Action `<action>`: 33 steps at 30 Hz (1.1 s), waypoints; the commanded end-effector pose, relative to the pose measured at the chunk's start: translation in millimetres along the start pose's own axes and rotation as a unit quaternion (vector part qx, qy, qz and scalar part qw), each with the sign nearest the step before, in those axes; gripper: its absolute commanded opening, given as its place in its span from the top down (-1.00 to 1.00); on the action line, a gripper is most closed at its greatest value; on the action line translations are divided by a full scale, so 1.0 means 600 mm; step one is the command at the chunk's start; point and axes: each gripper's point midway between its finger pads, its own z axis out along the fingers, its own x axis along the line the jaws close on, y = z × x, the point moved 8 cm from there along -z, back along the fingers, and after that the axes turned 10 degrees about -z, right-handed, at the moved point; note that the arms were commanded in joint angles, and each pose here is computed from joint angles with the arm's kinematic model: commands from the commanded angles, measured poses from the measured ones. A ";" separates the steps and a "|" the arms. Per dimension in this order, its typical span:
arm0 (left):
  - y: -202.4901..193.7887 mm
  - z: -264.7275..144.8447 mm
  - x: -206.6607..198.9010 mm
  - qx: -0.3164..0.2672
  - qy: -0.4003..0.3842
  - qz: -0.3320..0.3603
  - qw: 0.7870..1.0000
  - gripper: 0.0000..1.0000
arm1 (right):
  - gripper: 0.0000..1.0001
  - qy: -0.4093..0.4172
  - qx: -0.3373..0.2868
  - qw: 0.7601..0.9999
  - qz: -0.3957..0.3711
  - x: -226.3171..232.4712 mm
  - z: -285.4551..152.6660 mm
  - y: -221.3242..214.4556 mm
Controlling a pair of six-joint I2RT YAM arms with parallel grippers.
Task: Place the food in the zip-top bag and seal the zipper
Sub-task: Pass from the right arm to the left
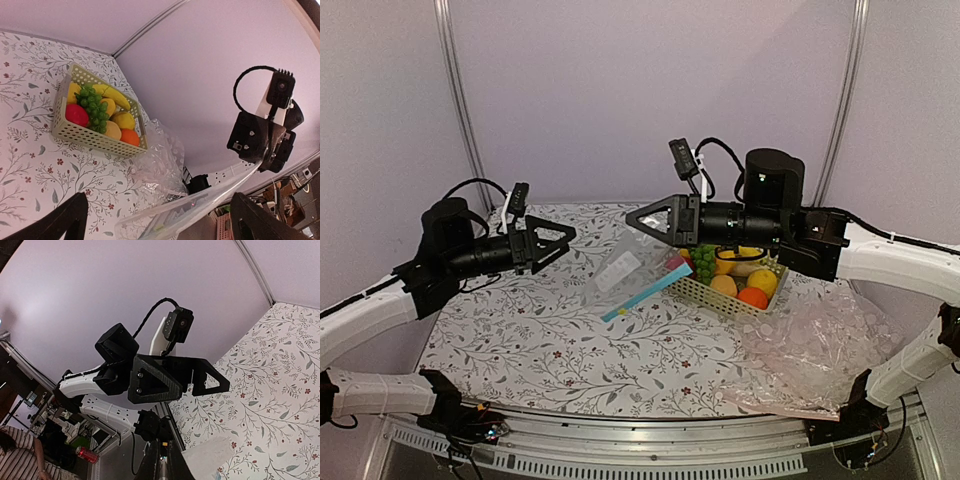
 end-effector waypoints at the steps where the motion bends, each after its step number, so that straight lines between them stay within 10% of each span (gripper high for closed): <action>1: -0.007 -0.013 -0.004 0.012 -0.003 0.054 0.998 -0.99 | 0.88 0.027 -0.016 1.000 0.002 0.016 -0.007 0.008; 27: -0.096 0.103 -0.085 0.171 -0.049 0.281 0.943 -0.97 | 0.89 0.023 0.024 0.999 0.013 -0.001 0.017 -0.014; 33: -0.109 0.113 -0.081 0.184 -0.057 0.276 0.942 -0.21 | 0.90 0.010 0.030 0.999 0.016 -0.007 0.020 -0.018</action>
